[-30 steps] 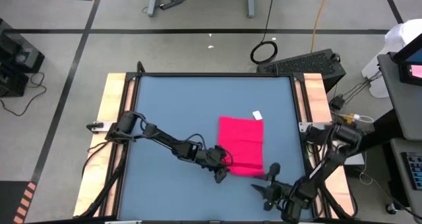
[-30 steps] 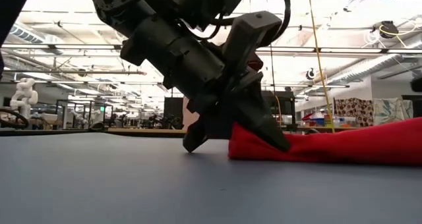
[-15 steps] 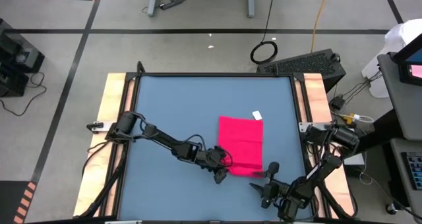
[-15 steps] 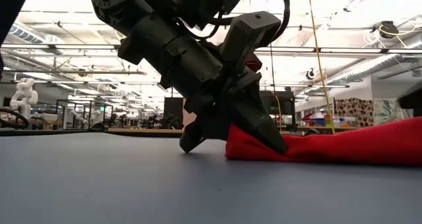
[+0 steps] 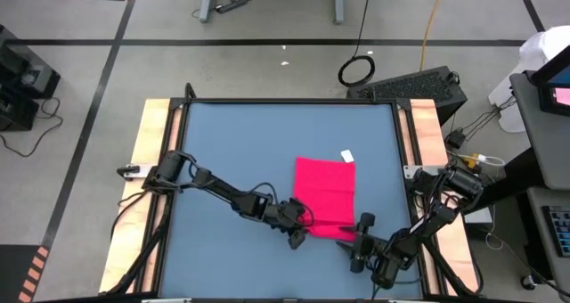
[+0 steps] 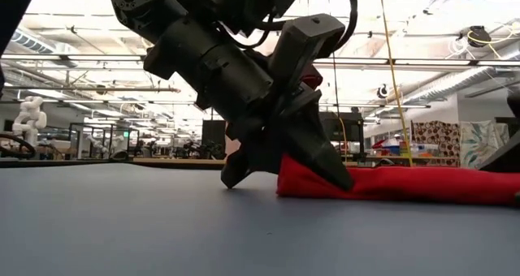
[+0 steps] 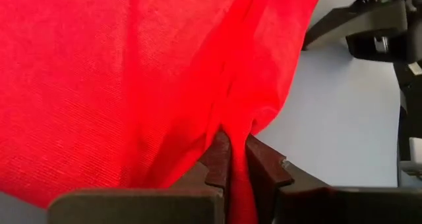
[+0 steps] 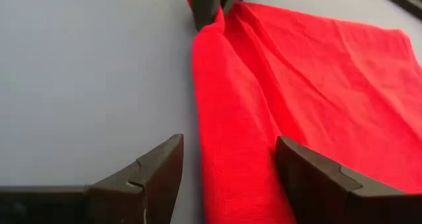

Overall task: Roll towel
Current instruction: Roll the red towel

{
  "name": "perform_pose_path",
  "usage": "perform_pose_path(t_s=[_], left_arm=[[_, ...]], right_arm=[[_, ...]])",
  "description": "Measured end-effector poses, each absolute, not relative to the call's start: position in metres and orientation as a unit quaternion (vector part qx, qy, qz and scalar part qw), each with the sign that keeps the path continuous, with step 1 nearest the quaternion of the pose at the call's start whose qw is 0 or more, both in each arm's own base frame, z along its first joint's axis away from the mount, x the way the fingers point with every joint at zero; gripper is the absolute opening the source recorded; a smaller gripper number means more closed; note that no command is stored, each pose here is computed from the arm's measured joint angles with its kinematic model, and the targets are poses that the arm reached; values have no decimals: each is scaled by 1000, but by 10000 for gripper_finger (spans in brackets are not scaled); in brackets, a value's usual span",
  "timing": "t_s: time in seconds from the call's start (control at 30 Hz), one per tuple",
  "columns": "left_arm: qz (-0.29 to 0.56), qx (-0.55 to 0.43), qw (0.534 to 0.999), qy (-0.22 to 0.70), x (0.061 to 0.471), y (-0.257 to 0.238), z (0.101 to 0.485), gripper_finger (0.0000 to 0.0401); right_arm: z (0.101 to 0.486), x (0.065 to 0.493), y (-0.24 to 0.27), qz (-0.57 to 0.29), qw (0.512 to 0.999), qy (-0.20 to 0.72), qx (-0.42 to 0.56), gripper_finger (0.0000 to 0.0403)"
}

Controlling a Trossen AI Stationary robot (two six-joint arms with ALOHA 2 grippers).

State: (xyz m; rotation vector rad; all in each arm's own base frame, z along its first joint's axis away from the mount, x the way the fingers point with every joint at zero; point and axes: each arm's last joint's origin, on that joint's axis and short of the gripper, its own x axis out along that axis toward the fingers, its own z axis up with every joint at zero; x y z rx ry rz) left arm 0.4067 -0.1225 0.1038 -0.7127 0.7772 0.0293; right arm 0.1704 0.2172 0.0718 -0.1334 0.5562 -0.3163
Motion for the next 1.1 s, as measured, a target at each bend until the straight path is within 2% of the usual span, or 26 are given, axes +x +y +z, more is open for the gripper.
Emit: perform_pose_path(t_s=[0.2, 0.33, 0.47, 0.73, 0.93, 1.1], left_arm=[[27, -304, 889, 342, 407, -128, 104, 32], [16, -271, 905, 326, 407, -133, 106, 45], [-8, -243, 918, 314, 406, -139, 114, 83], [-46, -158, 939, 301, 397, -144, 149, 188], [-47, -76, 969, 229, 393, -167, 161, 248], [-15, 8, 979, 204, 388, -193, 139, 273]], right_arm=[[67, 167, 212, -175, 945, 276, 13, 227], [66, 167, 212, -180, 942, 281, 48, 200], [66, 167, 212, -182, 940, 281, 61, 157], [66, 167, 214, -176, 940, 280, 79, 86], [71, 167, 215, -173, 936, 285, 109, 58], [81, 171, 215, -158, 927, 306, 144, 47]])
